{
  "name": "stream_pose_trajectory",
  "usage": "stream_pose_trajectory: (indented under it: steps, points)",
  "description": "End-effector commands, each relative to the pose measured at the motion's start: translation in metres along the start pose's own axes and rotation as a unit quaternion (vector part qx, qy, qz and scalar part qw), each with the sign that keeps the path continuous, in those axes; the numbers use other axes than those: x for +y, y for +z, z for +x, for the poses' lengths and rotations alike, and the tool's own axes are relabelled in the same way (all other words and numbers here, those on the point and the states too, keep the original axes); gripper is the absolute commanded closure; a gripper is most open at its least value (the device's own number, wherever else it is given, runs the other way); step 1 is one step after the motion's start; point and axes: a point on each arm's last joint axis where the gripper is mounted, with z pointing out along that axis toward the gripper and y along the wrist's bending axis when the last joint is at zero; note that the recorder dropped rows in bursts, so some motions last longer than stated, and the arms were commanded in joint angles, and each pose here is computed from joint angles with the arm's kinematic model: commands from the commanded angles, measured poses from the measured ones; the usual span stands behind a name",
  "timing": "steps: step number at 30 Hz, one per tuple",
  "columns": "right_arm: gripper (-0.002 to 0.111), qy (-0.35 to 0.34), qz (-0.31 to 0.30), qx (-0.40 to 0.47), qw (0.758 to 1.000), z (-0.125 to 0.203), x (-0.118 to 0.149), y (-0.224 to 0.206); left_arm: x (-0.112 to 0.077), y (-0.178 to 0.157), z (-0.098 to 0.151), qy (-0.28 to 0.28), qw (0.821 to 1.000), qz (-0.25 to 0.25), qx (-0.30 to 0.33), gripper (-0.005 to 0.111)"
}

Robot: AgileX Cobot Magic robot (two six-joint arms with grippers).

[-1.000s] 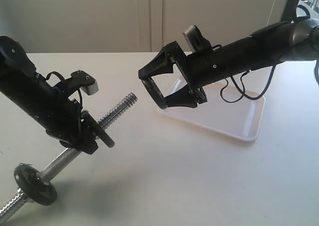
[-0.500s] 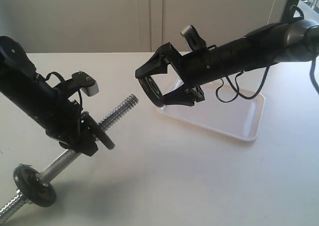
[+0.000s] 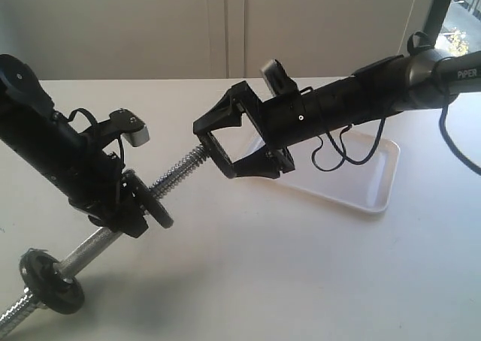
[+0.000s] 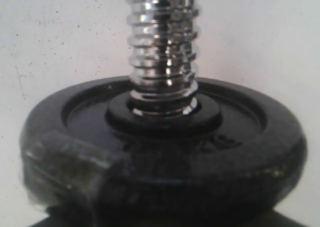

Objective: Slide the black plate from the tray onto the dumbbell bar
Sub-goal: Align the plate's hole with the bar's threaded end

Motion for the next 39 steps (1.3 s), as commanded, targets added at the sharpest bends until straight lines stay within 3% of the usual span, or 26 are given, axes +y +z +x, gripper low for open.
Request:
stream_pose_trajectory:
  steps: [1,16,39]
  points:
    - [0.108,0.012,-0.052,-0.005,0.999,-0.0015,0.0126,-0.0015,-0.0131,-0.0161,-0.011,-0.01,0.999,0.027,-0.038,0.107]
    - [0.108,0.026,-0.097,-0.003,0.995,-0.0017,0.0203,-0.0036,-0.0132,-0.0161,-0.0113,-0.011,0.999,0.028,-0.04,0.107]
    - [0.108,0.018,-0.08,-0.001,0.997,-0.0029,0.0136,-0.0104,-0.0133,-0.0161,-0.0114,-0.011,0.999,0.028,-0.04,0.107]
